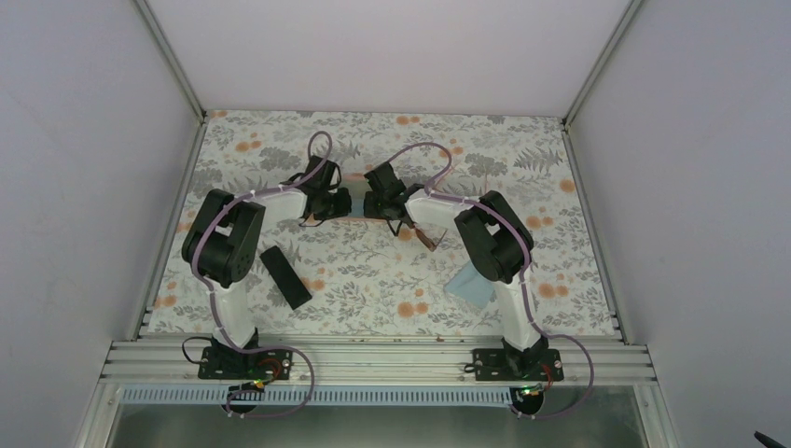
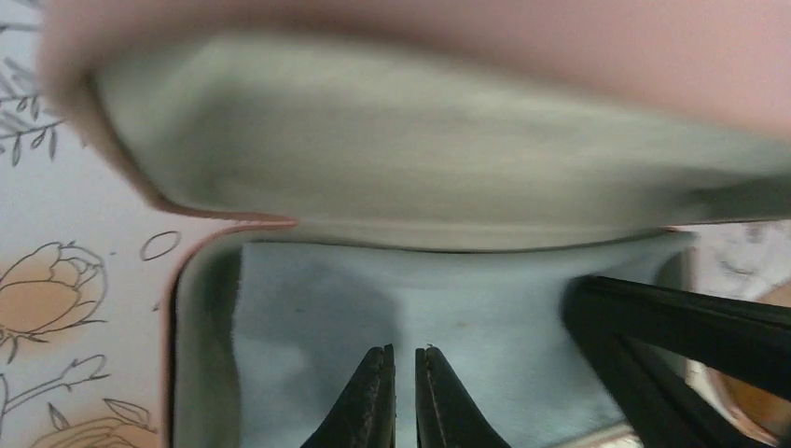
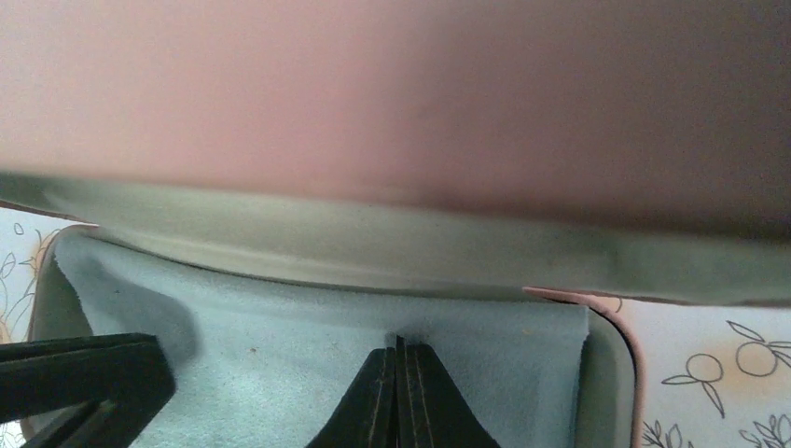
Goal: Organize the sunglasses
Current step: Place the glasses cleaning cloth in the sunglasses case, then pick up the sunglasses from the center of the board.
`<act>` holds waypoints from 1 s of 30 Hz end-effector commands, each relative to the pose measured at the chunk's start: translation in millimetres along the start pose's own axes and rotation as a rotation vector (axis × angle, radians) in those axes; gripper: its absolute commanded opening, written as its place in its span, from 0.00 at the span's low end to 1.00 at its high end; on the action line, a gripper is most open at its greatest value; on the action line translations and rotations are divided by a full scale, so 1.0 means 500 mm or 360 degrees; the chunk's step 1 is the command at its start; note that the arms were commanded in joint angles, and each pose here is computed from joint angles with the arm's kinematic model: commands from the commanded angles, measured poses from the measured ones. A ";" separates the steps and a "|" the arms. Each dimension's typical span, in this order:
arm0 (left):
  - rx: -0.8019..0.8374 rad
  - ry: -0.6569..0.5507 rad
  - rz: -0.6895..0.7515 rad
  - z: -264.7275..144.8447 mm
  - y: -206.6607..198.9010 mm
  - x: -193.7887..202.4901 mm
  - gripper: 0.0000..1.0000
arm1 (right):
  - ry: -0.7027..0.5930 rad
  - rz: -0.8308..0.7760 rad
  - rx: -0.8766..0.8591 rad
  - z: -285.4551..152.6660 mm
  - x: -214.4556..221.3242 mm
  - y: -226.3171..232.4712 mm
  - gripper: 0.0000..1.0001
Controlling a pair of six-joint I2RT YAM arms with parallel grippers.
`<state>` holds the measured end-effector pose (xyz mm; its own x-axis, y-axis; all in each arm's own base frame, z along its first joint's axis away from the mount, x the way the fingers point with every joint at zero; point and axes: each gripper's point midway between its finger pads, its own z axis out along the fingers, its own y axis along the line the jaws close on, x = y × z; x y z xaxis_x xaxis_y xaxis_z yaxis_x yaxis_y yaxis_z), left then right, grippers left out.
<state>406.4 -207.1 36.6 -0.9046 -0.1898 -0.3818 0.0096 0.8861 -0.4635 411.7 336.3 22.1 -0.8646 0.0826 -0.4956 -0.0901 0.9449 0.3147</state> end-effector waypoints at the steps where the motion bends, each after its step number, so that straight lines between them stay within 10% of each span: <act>1: -0.0186 0.0015 -0.0049 0.023 0.051 0.010 0.08 | 0.0067 -0.0019 0.0079 0.022 0.022 -0.027 0.04; 9: -0.0533 -0.0019 -0.0150 -0.001 0.125 0.013 0.16 | 0.0032 0.0019 0.0245 0.017 0.016 -0.064 0.04; 24: -0.0228 -0.0192 -0.0092 -0.095 0.013 -0.058 0.35 | -0.0188 -0.0003 -0.0103 -0.169 -0.096 0.031 0.17; 30: -0.0101 -0.0319 -0.0053 -0.191 -0.016 -0.047 0.52 | -0.0293 0.0089 0.0105 -0.286 -0.069 -0.094 0.31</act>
<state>403.5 -172.5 99.7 -0.8254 -0.2848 -0.4875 -0.0910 0.9193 -0.3830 389.5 296.7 131.0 -0.7913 0.1437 -0.5943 -0.0999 0.9285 0.3576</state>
